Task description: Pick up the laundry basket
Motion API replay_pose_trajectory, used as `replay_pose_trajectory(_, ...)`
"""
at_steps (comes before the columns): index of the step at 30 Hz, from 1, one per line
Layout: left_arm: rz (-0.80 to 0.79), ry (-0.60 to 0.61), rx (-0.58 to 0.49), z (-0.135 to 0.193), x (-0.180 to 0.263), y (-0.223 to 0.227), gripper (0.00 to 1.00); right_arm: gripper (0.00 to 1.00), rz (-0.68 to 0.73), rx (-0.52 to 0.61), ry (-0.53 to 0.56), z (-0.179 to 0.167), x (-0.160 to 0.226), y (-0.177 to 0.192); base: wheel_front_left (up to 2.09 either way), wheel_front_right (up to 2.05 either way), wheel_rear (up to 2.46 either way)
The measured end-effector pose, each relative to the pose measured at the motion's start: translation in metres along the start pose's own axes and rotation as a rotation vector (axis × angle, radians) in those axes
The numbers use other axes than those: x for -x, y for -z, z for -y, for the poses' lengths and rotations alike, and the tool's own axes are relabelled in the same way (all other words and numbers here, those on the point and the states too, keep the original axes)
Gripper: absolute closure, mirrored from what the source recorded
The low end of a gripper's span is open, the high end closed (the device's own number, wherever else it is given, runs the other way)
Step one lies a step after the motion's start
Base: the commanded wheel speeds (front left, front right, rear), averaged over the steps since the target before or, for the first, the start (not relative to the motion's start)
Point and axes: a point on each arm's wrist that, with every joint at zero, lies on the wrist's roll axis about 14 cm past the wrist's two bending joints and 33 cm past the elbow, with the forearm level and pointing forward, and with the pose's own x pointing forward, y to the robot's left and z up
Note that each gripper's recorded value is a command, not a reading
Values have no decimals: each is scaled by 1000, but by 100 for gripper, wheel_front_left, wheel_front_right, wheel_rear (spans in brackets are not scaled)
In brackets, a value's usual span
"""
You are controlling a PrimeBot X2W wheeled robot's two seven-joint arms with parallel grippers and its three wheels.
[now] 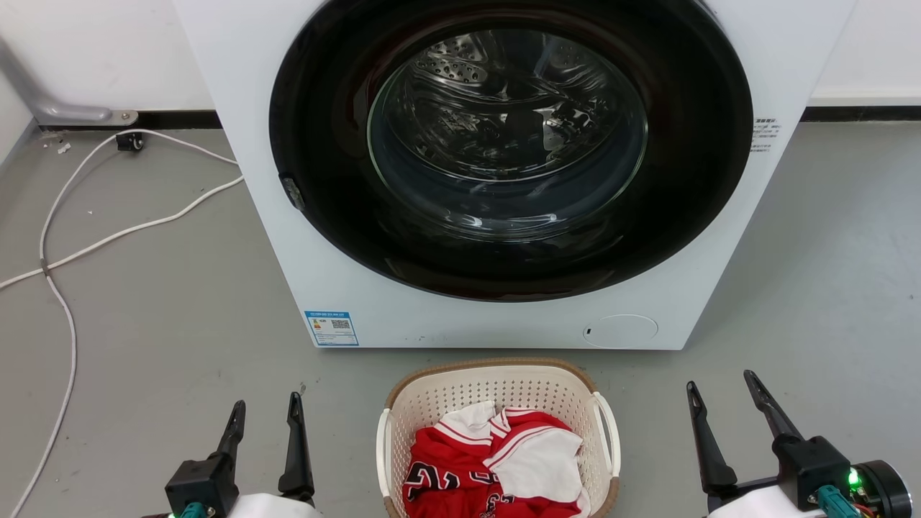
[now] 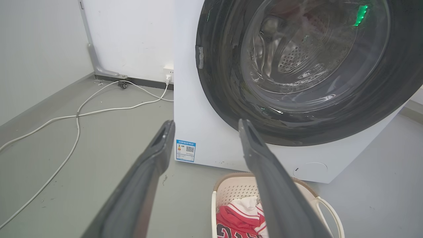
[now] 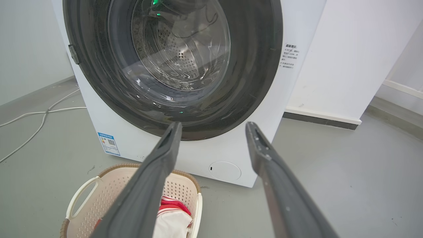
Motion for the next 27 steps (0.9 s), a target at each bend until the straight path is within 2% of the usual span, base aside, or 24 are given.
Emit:
replay_pose_trajectory(18, -23, 3, -4, 0, -2, 7, 0, 0, -12, -3, -3, -1, -2, 4, 0, 0, 0)
replay_pose_trajectory(27, -52, 58, -16, 12, -27, 17, 0, 0, -22, -2, -45, -11, -27, 8, 0, 0, 0)
